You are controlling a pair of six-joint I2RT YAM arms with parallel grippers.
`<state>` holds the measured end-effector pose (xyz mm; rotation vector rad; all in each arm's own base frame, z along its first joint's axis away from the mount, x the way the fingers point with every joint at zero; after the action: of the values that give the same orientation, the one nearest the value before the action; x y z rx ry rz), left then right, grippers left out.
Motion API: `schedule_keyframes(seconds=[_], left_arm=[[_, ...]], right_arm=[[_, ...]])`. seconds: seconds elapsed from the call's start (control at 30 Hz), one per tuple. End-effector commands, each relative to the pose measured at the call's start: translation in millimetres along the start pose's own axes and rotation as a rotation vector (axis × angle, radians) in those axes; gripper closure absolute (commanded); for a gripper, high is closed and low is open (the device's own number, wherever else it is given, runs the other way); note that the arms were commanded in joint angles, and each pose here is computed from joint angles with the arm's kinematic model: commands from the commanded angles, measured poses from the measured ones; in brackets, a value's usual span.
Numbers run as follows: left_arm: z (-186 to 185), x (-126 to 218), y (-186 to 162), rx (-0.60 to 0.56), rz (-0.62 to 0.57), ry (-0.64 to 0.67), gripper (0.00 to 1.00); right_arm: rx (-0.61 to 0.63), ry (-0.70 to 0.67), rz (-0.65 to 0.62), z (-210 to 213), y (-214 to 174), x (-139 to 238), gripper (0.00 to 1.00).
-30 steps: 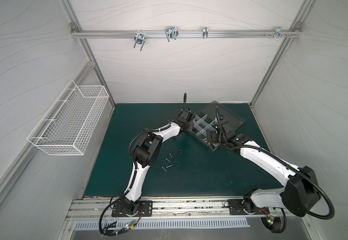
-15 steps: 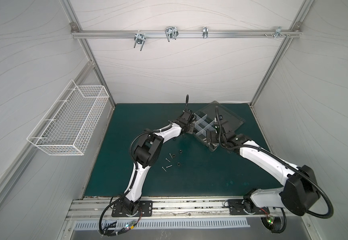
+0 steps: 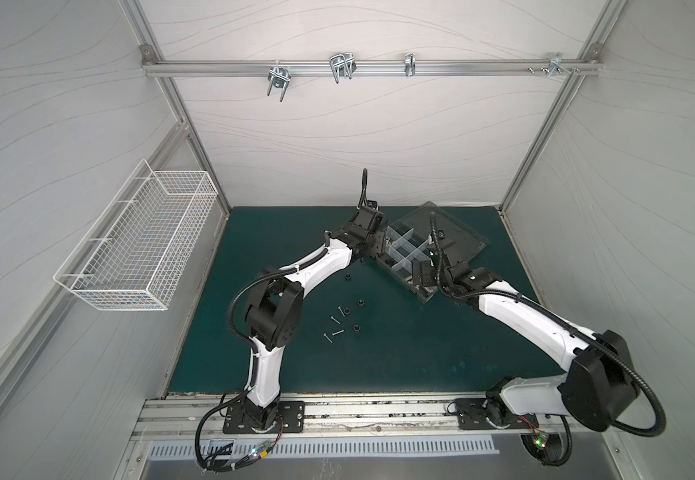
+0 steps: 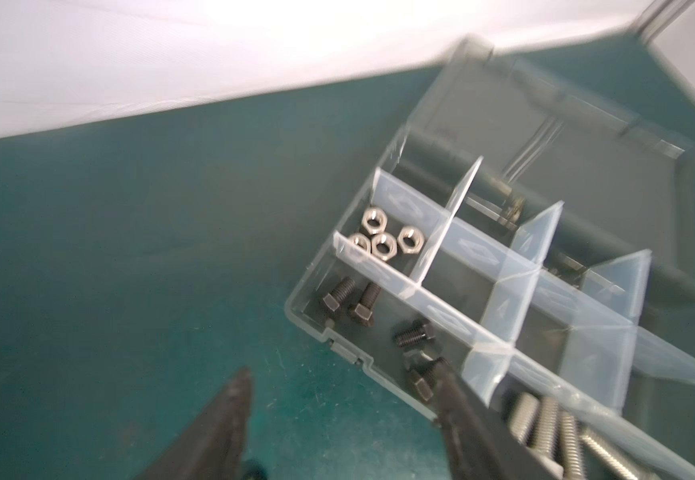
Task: Sort the screws and nuts into containers
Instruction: 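Withdraw the left arm while the right gripper moves to a black nut and grasps it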
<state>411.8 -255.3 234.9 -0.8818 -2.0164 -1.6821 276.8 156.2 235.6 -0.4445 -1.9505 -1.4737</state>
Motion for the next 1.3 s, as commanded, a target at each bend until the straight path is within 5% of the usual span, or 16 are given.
schedule_keyframes(seconds=[0.0,0.17,0.57,0.83,1.27], left_arm=[[12.4,25.2,3.1,0.058,-0.052,0.067,0.16],[38.4,61.4,-4.4,0.131,-0.097,0.143,0.01],[136.8,124.4,-63.2,0.429,-0.14,0.354,0.01],[165.3,140.8,-96.1,0.468,-0.125,0.477,0.01],[185.1,156.6,-129.2,0.546,-0.133,0.56,0.01]], right_arm=[[-0.011,0.032,-0.006,-0.1,-1.9,5.3,0.01],[0.016,0.111,0.017,14.8,-9.6,1.0,0.01],[0.262,0.361,0.177,119.9,-34.5,-28.9,0.15],[0.403,0.438,0.236,179.9,-39.5,-56.2,0.3],[0.469,0.403,0.299,194.0,-51.9,-95.4,0.46]])
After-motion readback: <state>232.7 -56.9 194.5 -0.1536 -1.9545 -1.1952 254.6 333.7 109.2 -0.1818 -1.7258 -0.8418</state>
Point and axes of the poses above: each gripper's point midway between its finger pads, its own x axis back along the fingers, its own z axis along the line the jaws close on, y = z × x, the point moved 9 cm from there along x, back along the fingers, and after that the axes turned 11 degrees about x, right-handed, at the moved point
